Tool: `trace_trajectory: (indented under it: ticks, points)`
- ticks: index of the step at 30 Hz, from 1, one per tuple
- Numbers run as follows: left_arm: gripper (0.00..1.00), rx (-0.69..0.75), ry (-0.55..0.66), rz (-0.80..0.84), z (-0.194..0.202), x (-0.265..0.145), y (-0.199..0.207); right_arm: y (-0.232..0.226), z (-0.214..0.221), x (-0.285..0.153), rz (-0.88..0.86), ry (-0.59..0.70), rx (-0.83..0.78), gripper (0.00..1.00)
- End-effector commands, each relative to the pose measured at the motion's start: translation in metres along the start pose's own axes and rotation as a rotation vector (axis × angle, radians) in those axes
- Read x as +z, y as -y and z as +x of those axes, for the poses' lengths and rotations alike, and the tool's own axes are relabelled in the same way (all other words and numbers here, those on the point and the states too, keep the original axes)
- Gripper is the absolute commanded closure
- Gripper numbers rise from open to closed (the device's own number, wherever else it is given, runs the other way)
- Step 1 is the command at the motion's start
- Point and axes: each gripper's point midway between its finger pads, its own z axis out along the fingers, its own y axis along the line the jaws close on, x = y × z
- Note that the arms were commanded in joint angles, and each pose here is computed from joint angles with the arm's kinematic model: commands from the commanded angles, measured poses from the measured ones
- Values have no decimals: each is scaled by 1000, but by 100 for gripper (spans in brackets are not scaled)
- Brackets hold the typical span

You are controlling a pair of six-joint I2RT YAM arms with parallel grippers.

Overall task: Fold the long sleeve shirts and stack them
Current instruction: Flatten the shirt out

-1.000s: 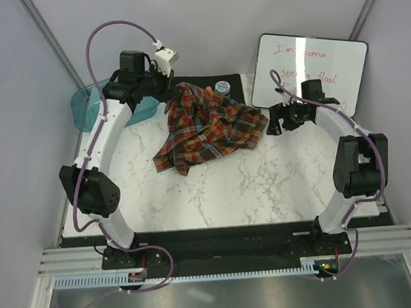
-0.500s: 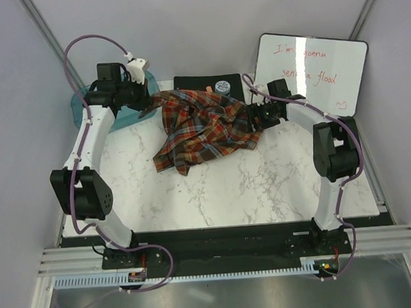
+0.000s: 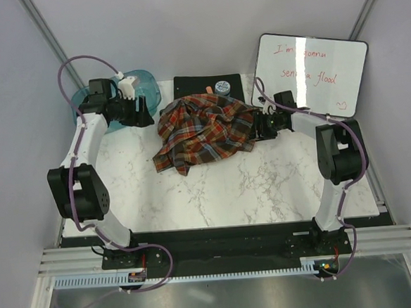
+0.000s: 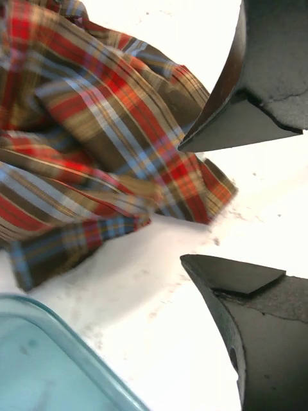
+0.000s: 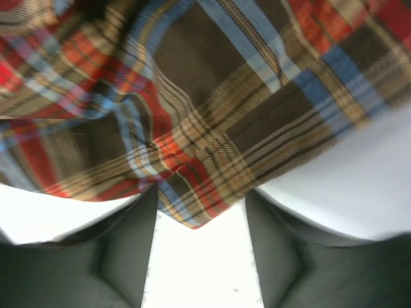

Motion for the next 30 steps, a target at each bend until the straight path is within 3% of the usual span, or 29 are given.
trace_trajectory:
  ticks: [1,2,4,5,8,13,19,23,26,27,28,30]
  points:
    - [27,69,39,42,10,-36,-2,-31,-5,13,-225,22,51,57]
    - [27,86,-3,81,29,-36,5,-38,-7,12,-269,33,47,65]
    - [26,202,-13,130,44,-40,21,-44,-12,5,-288,56,46,96]
    - [26,205,-60,149,68,-33,26,-47,-12,2,-287,63,42,100]
    - [27,263,-140,158,104,-15,30,-52,-16,-21,-271,106,13,100]
    - [32,302,-212,135,125,23,15,-49,-2,-66,-157,113,-69,100]
    - [32,360,-262,104,133,66,5,-10,54,-97,-1,-22,-109,100]
    - [34,423,-296,49,141,91,5,15,69,-111,65,-72,-128,100]
    - [67,421,-321,4,141,96,-3,35,72,-121,128,-82,-147,100]
    - [92,418,-312,-22,133,91,-4,38,73,-122,137,-88,-171,100]
    - [97,423,-288,-35,120,86,-4,40,76,-124,142,-98,-178,100]
    - [98,431,-221,-28,93,62,8,46,76,-129,170,-96,-191,100]
